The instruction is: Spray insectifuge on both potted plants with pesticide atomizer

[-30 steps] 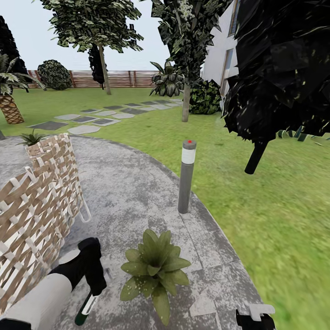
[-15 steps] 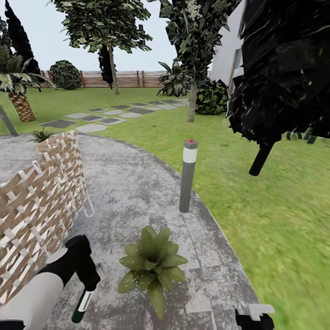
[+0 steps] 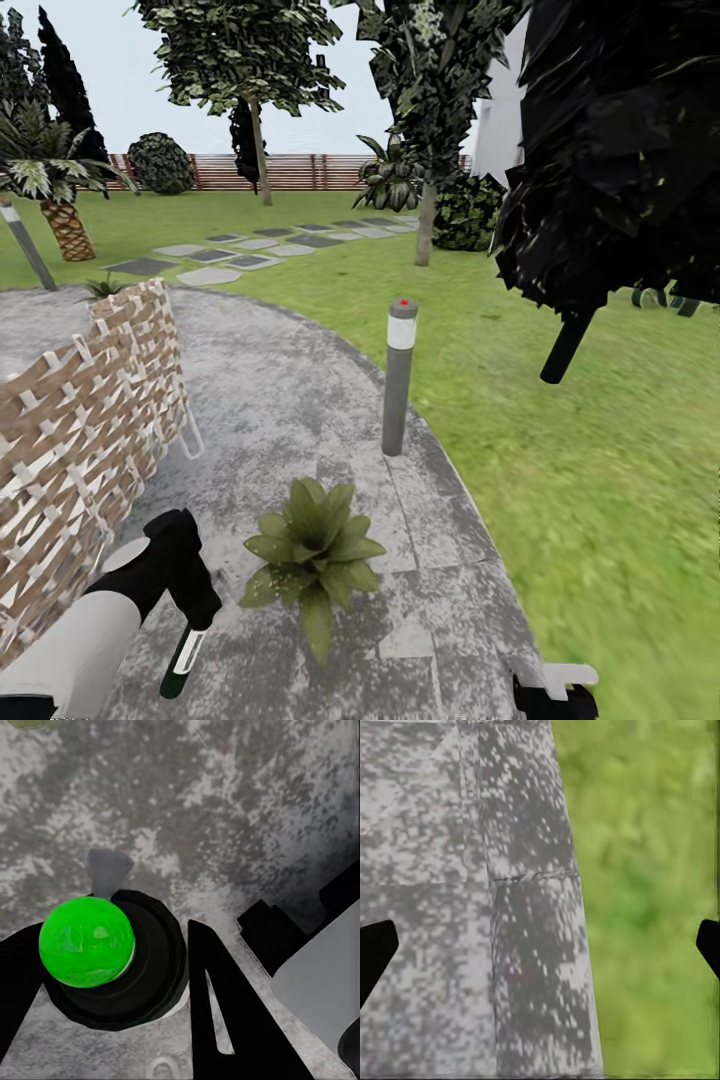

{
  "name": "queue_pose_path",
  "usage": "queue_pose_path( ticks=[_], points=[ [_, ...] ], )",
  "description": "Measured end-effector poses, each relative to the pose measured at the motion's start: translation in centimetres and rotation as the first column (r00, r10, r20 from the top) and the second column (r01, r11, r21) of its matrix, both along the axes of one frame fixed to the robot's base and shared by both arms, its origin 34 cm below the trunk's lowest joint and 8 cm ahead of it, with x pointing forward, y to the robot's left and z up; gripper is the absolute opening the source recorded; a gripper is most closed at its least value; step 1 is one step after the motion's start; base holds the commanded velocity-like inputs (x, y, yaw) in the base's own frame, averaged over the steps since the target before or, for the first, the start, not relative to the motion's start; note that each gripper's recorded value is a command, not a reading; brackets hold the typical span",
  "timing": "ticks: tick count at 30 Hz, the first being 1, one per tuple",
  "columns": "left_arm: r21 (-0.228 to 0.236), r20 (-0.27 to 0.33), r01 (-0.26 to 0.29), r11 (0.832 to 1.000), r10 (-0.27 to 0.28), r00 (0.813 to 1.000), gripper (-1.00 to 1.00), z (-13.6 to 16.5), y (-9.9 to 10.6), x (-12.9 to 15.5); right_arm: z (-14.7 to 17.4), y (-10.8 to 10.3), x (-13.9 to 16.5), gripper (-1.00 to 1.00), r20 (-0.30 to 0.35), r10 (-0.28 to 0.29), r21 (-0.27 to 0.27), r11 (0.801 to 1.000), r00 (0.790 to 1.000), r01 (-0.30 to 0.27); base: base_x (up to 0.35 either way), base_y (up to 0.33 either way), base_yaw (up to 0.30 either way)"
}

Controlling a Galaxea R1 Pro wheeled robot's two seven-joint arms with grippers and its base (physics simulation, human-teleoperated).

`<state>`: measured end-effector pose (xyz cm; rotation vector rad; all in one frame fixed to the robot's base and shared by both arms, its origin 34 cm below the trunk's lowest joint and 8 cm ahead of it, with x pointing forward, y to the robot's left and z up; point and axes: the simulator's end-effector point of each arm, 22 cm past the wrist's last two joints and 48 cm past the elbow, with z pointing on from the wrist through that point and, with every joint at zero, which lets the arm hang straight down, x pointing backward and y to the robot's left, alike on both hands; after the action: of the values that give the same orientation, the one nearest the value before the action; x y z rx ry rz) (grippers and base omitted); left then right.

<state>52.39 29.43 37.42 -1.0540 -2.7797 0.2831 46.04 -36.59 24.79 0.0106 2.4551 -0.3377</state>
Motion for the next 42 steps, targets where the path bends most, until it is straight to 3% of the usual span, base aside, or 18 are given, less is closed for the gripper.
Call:
queue_pose_path(
  ticks=[4,6,8,12,14,22,26,36,42],
  points=[
    [-0.026,-0.025,-0.011,1.000,0.010,1.000,-1.00,0.5,-0.8,-0.2,0.0,0.0,0.0,1.00,0.000,0.000,0.000,1.000,1.000,0.000,-0.270,-0.187,0.250],
    [-0.068,-0.051,-0.013,0.998,0.009,0.999,-1.00,2.1,-1.5,0.5,0.0,0.1,0.0,1.00,0.000,0.000,0.001,1.000,1.000,0.000,-0.199,-0.205,0.273],
    [-0.076,-0.071,-0.001,0.997,-0.005,0.997,-1.00,4.2,-1.5,1.6,0.0,0.0,0.0,1.00,0.001,0.000,0.001,1.000,1.000,0.000,-0.046,-0.252,0.276],
    [0.021,-0.052,0.040,0.999,-0.039,0.998,-1.00,5.8,0.3,3.5,0.1,0.1,0.1,1.00,0.002,0.000,0.001,1.000,1.000,0.000,0.133,-0.254,0.178],
    [0.044,-0.023,0.044,0.998,-0.043,0.999,-1.00,6.8,0.8,4.9,0.1,0.0,0.0,1.00,0.001,0.000,0.000,1.000,1.000,0.000,0.253,-0.228,0.021],
    [0.054,-0.018,0.049,0.997,-0.048,0.999,-1.00,7.0,1.0,5.2,0.1,-0.1,0.0,1.00,0.001,0.000,-0.001,1.000,1.000,0.000,0.163,-0.270,0.003],
    [0.087,-0.024,0.057,0.995,-0.055,0.998,-1.00,6.9,1.7,5.0,0.1,0.0,0.1,1.00,0.002,0.000,0.000,1.000,1.000,0.000,0.006,-0.321,0.200],
    [0.092,-0.020,0.056,0.994,-0.055,0.998,-1.00,7.1,1.9,5.3,0.0,0.1,0.1,1.00,0.002,0.001,0.002,1.000,1.000,-0.001,0.000,-0.322,0.272],
    [0.092,-0.021,0.056,0.994,-0.054,0.998,-1.00,7.1,2.0,5.3,0.0,0.0,0.1,1.00,0.001,-0.001,0.001,1.000,1.000,0.001,-0.069,-0.313,0.046]
  ],
)
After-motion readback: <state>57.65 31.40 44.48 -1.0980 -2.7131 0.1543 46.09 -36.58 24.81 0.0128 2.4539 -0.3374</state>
